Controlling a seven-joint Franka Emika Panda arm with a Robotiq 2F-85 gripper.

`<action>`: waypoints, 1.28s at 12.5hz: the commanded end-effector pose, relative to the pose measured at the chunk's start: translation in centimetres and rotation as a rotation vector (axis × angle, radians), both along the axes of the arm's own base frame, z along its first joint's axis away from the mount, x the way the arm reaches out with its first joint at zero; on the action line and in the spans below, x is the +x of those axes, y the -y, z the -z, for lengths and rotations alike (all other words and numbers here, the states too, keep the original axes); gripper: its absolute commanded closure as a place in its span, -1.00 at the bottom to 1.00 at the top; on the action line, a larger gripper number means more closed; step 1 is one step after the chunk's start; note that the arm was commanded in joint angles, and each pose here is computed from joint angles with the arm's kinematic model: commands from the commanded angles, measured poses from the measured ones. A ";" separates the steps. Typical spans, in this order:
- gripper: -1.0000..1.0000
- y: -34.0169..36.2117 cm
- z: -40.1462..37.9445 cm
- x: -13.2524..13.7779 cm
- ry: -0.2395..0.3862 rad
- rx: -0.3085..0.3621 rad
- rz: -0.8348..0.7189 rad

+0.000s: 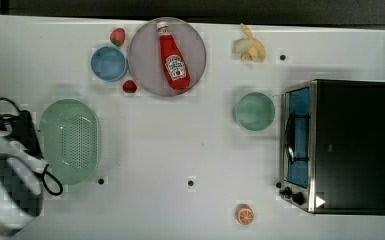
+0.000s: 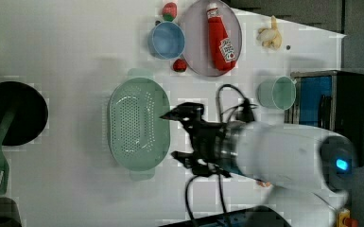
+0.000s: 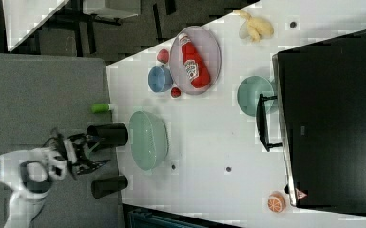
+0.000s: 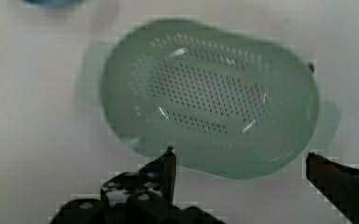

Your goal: Drag strainer left to right.

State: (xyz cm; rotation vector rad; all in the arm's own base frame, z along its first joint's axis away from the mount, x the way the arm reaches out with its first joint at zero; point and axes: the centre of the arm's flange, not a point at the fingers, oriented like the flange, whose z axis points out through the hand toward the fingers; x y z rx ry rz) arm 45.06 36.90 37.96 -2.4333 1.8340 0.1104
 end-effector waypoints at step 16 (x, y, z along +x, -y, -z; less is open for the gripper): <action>-1.00 6.2 23.5 3.3 -0.087 -0.009 0.293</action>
